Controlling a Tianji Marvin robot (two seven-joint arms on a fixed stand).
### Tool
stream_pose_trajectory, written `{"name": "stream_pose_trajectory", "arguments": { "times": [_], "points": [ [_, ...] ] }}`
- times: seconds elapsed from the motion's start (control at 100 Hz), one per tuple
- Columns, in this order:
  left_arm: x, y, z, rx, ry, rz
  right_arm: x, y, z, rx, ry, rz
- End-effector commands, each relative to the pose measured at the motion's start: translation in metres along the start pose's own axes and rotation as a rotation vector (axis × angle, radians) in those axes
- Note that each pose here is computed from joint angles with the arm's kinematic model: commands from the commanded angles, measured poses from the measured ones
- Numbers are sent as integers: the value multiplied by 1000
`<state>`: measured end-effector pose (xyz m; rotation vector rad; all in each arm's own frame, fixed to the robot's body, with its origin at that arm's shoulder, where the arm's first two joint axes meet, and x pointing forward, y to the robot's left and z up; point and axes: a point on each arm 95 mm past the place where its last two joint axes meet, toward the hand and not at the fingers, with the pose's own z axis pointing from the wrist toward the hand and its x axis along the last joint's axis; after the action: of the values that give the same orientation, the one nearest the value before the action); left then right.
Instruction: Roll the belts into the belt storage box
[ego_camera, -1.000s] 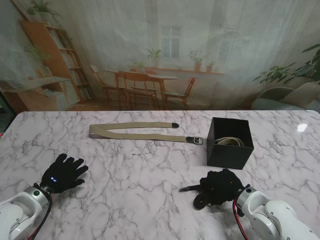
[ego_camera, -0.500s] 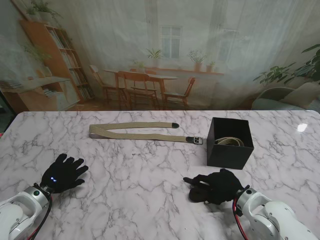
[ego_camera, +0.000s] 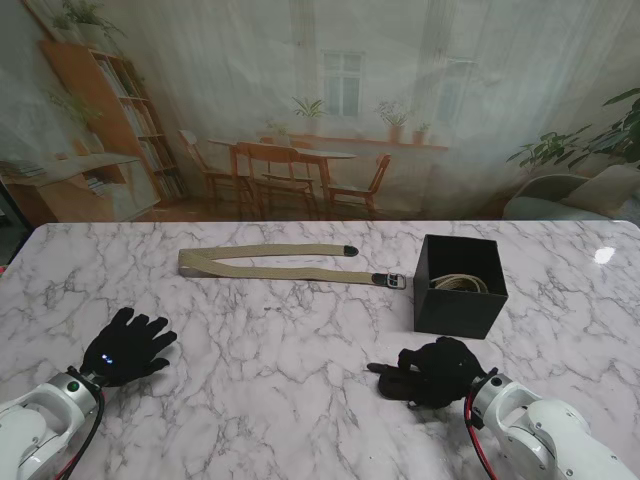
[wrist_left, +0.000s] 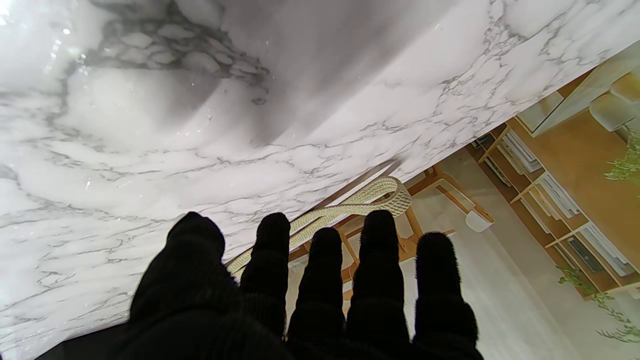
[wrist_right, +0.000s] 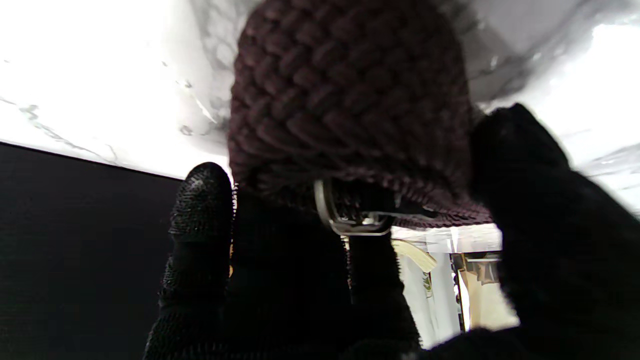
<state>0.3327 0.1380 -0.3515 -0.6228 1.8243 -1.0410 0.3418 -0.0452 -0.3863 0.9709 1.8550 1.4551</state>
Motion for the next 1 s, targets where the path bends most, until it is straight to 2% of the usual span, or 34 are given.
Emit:
{"name": "stream_pose_trajectory", "arguments": {
  "times": [0.0, 0.36, 0.56, 0.99],
  "points": [
    [2, 2, 0, -15, 3, -5, 2, -3, -1, 6, -14, 6],
    [3, 2, 0, -19, 4, -6, 5, -4, -2, -49, -61, 36],
    [3, 1, 1, -18, 7, -4, 5, -1, -2, -43, -56, 55],
    [3, 3, 1, -16, -4, -5, -1, 26, -2, -47, -34, 6]
  ]
}}
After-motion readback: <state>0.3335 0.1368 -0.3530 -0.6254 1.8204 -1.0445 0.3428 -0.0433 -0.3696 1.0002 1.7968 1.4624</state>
